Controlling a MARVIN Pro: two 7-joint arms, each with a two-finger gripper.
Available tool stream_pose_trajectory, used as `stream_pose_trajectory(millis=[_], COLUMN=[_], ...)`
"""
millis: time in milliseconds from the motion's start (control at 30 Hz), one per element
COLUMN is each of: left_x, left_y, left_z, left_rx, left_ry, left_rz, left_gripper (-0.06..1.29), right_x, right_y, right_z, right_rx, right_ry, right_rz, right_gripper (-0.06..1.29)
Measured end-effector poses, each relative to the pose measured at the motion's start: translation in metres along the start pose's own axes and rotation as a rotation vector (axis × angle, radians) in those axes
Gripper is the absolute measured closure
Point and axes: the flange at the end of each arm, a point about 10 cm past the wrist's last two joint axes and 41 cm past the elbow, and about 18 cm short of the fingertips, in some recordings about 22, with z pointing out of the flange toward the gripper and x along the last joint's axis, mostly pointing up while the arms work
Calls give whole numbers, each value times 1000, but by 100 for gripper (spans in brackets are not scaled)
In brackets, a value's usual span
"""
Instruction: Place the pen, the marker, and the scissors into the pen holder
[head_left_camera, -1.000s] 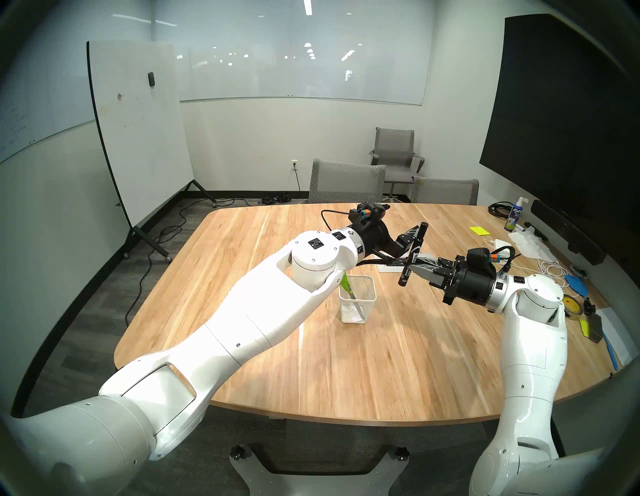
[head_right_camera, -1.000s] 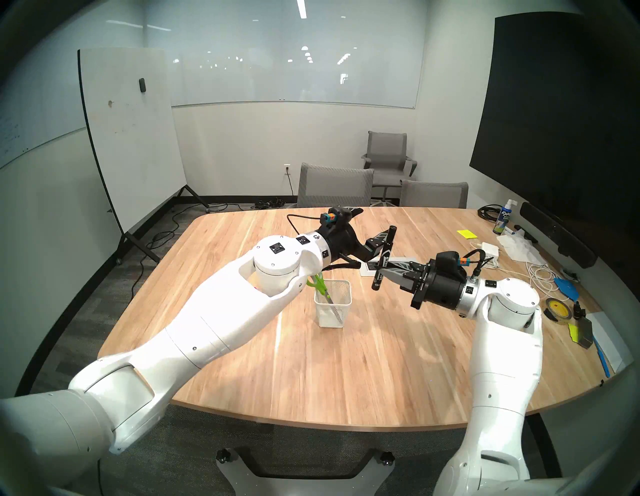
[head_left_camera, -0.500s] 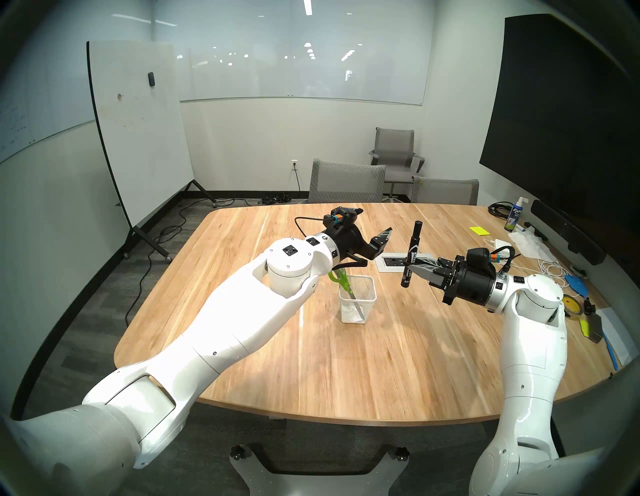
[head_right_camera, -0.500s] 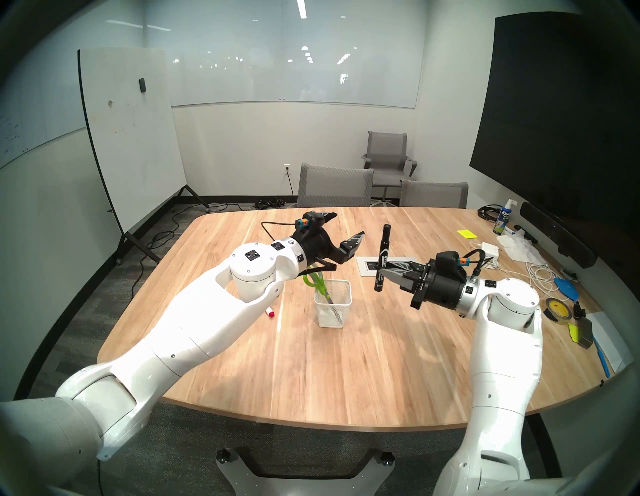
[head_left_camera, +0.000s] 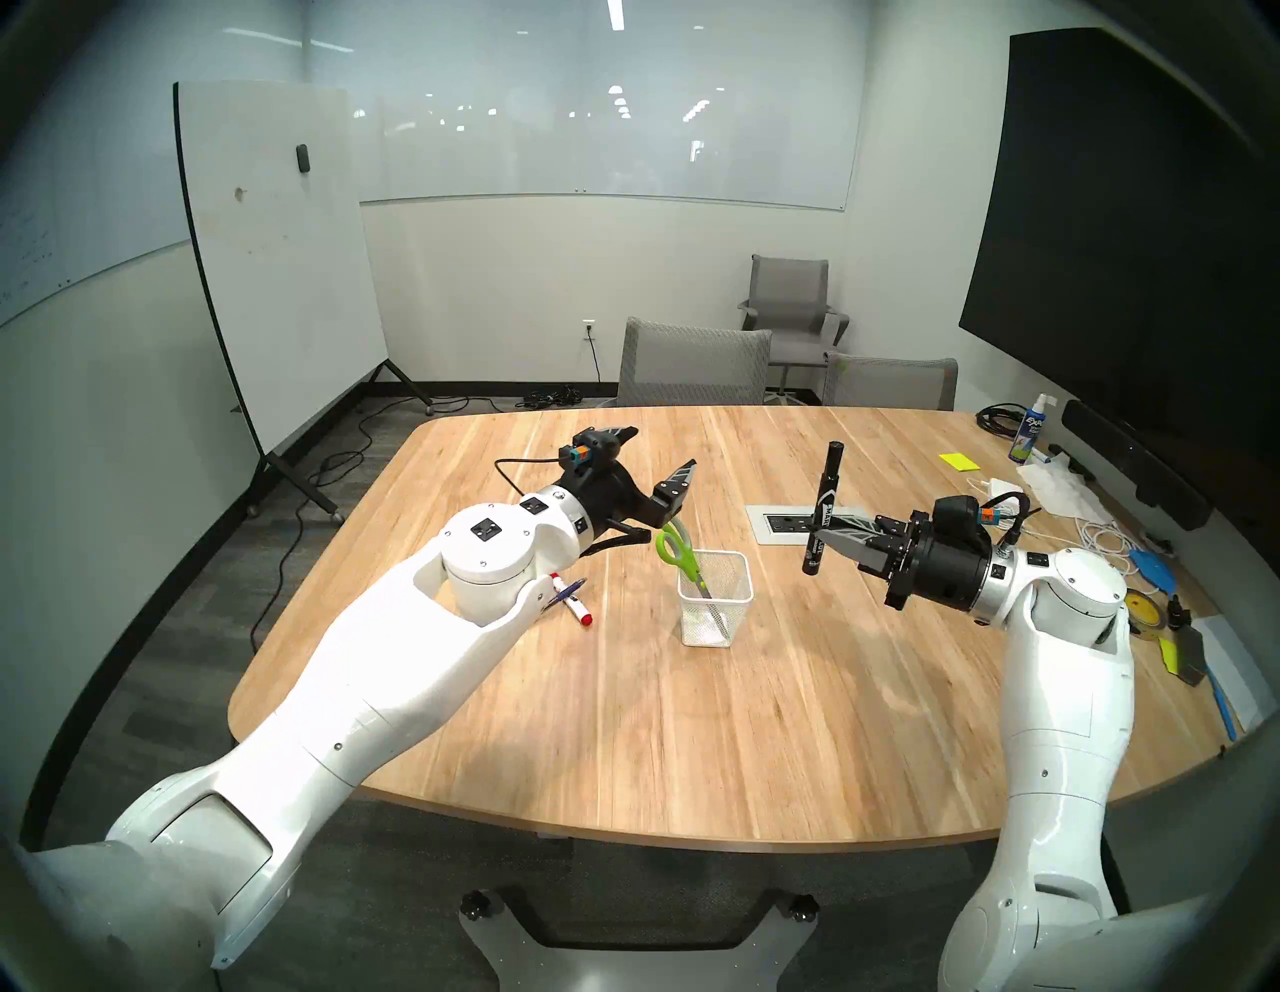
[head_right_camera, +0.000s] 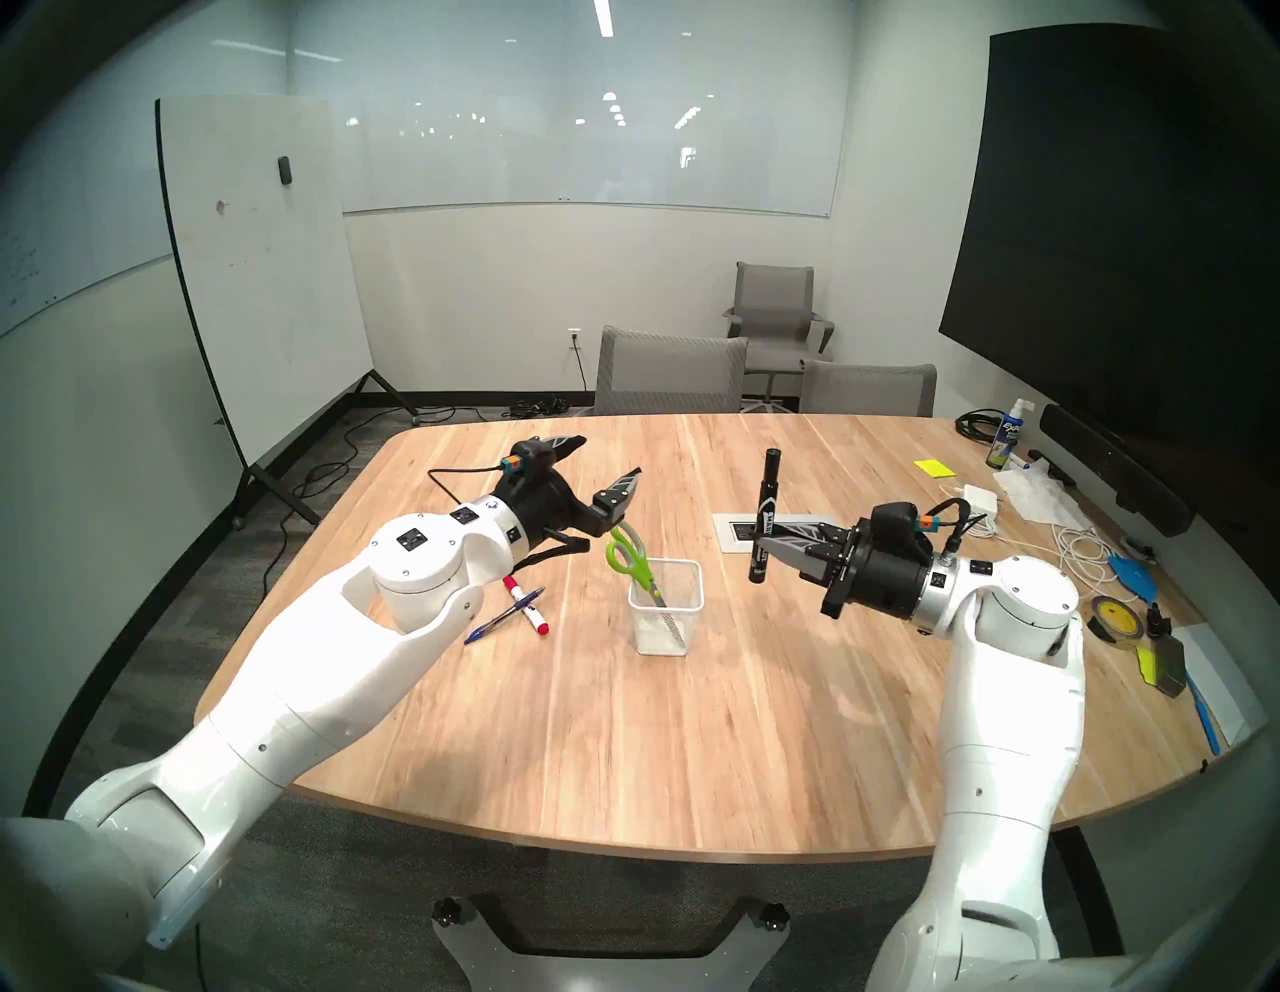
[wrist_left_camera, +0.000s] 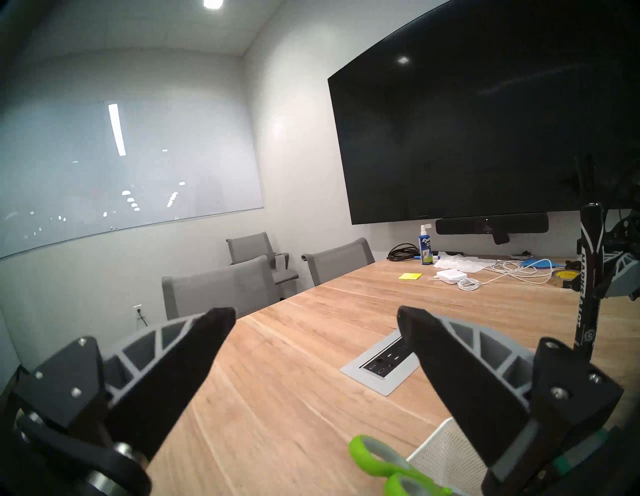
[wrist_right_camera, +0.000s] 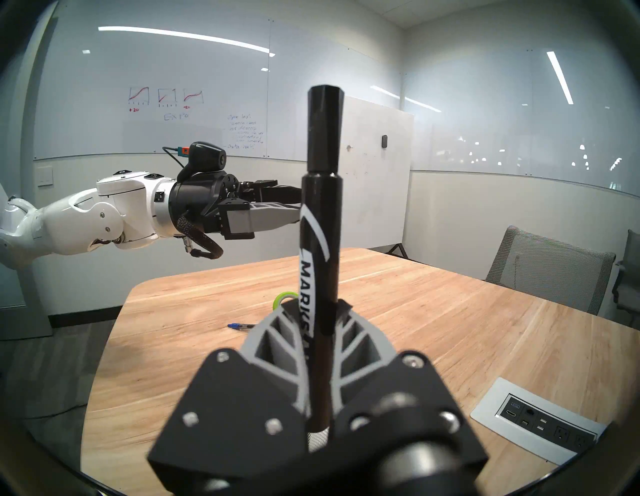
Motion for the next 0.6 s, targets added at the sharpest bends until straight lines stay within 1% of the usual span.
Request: stream_pose_trajectory(millis=[67, 233, 400, 600], left_x=[-2, -4, -7, -12], left_y=[-7, -18, -37, -57], left_z=[-12, -33, -60, -87], left_rx=[21, 58, 120, 186], left_ry=[1, 4, 9, 13], left_rz=[6, 20, 29, 21], left_gripper=[-4, -4, -4, -4], right_x=[0, 0, 0, 0], right_y=[0, 0, 0, 0], right_z=[0, 0, 0, 0], right_rx=[0, 0, 0, 0], right_ry=[0, 0, 0, 0], right_rz=[0, 0, 0, 0], right_gripper=[116, 116, 116, 116])
